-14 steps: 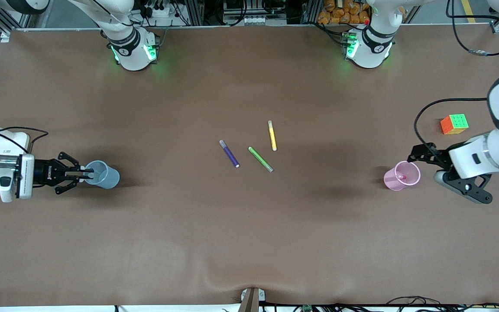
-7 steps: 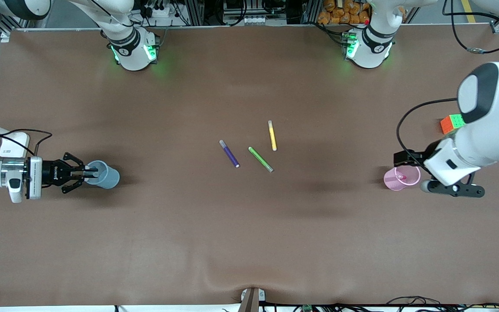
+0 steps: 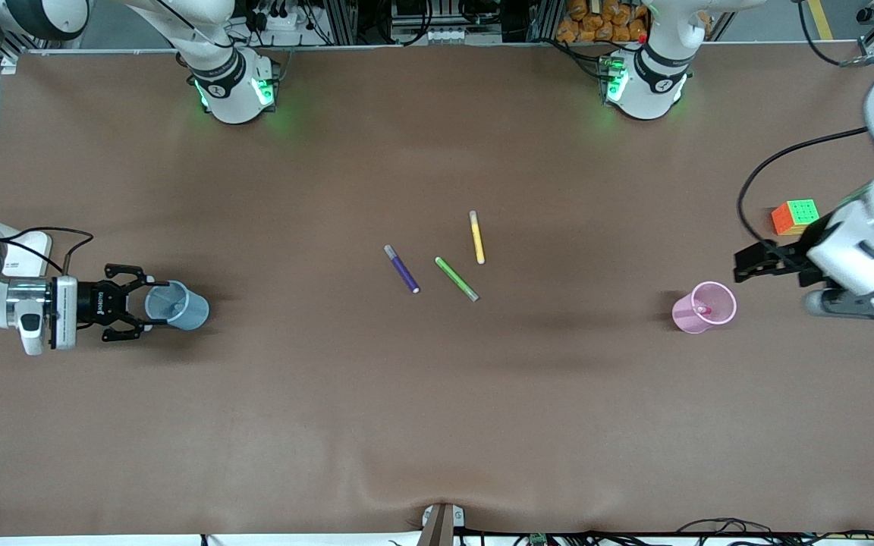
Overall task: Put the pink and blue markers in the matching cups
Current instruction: 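Open both grippers and lift them away from the cups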
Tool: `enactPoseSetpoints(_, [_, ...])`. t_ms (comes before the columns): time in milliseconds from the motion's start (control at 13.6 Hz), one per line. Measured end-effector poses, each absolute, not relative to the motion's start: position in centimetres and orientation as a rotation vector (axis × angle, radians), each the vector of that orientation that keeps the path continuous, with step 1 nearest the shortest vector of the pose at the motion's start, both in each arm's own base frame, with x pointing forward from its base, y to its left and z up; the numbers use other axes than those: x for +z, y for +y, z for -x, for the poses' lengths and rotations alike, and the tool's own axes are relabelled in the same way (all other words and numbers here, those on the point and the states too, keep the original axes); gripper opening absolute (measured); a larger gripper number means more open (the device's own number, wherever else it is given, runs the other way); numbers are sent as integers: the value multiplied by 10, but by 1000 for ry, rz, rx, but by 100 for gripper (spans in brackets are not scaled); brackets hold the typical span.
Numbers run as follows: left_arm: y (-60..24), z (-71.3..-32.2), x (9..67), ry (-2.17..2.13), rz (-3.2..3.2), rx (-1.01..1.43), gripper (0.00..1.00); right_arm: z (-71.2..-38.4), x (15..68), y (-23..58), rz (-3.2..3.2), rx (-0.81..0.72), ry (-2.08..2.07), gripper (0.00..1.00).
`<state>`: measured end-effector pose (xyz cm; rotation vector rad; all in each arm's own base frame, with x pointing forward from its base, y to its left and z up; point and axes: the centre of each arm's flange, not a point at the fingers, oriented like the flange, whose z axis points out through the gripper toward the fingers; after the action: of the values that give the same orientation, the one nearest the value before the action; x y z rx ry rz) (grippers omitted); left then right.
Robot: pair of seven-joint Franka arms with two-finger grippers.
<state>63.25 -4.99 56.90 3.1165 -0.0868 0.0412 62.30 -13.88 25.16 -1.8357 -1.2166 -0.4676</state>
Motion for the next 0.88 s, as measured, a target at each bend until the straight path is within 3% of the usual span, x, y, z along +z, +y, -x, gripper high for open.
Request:
enactPoseSetpoints(73, [-43, -628, 580, -67, -3110, 49, 100, -626, 257, -138, 1851, -458, -1196, 100])
enactPoseSetpoints(294, [-28, -600, 603, 49, -3115, -7, 100, -638, 280, -136, 1913, -415, -1137, 100])
enactPoseSetpoints(882, [-19, -527, 629, 206, -3118, -13, 100, -640, 384, -109, 2250, -109, -1020, 100])
